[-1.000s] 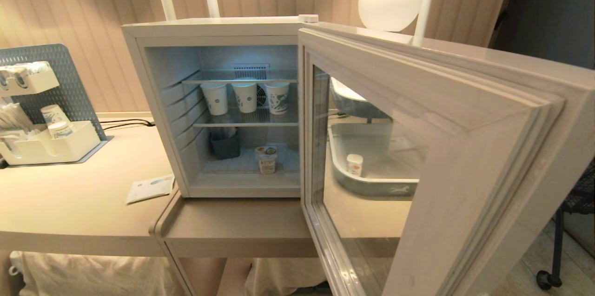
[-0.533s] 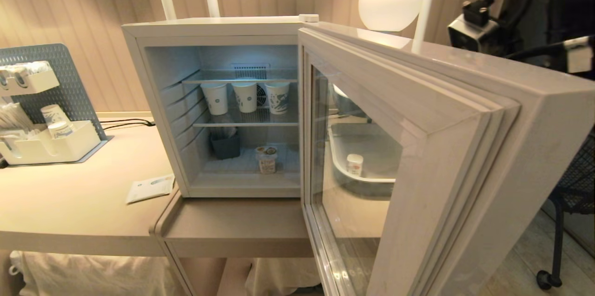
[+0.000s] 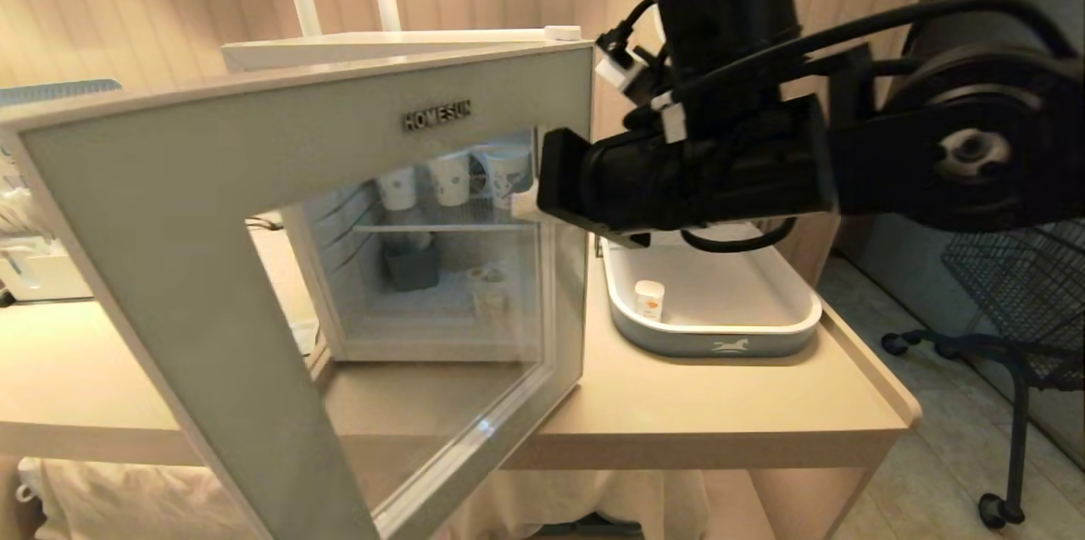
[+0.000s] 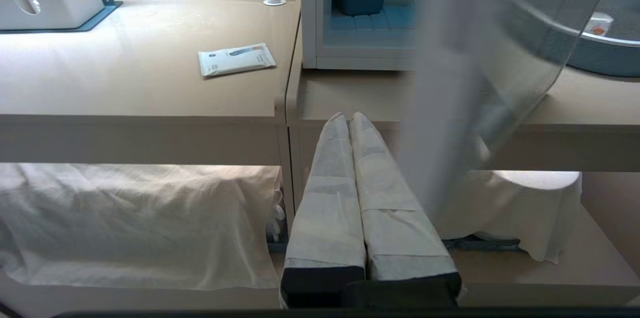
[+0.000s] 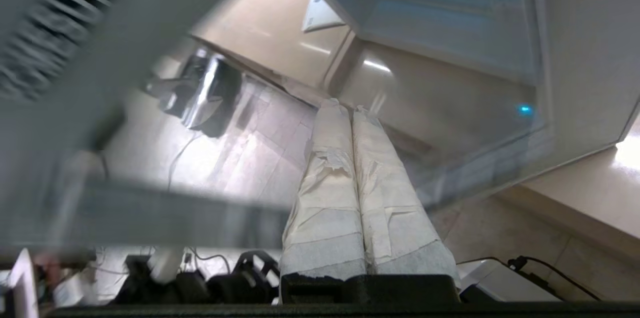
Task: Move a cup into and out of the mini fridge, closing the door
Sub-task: Close the freezer door
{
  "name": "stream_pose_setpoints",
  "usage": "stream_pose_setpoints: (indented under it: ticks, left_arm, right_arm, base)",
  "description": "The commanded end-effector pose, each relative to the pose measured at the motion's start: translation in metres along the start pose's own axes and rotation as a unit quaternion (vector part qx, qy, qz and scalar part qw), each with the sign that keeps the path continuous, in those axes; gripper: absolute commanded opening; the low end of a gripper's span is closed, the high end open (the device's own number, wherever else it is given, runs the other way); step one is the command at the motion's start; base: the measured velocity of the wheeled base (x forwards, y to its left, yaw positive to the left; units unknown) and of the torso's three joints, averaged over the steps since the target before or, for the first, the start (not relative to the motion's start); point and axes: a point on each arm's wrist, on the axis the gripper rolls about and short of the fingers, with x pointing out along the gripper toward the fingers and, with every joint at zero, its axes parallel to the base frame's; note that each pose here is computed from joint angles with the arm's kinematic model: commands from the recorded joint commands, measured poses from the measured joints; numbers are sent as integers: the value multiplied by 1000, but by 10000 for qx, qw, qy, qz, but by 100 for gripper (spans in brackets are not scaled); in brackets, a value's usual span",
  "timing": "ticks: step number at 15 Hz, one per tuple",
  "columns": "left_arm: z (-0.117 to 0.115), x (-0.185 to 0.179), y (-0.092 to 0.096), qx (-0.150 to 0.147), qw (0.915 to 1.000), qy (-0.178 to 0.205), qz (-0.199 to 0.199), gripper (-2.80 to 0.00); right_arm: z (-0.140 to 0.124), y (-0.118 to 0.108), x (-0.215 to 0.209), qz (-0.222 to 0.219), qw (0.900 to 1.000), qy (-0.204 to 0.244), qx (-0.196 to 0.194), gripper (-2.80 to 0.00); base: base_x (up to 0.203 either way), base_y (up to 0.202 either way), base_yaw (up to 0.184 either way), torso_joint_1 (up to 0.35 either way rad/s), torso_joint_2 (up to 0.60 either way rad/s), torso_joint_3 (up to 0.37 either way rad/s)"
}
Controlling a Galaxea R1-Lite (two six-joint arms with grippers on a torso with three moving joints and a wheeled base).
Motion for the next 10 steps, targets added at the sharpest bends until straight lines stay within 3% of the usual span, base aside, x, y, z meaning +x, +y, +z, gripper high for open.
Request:
stream_pose_setpoints:
  ticks: [1, 6, 10]
  left_arm:
    - [0, 0, 0, -3, 10000, 1, 2, -280]
    - [0, 0, 0, -3, 10000, 1, 2, -280]
    - [0, 0, 0, -3, 10000, 1, 2, -280]
  right_arm:
    - [-17, 4, 49, -142, 9995, 289, -60, -280]
    - [-20, 10, 50, -256, 9990, 350, -90, -280]
    - [-2, 9, 2, -1070, 9938, -230, -214, -280]
  base:
    - [0, 0, 0, 0, 0, 0]
    - [0, 0, 0, 0, 0, 0]
    - [0, 0, 0, 0, 0, 0]
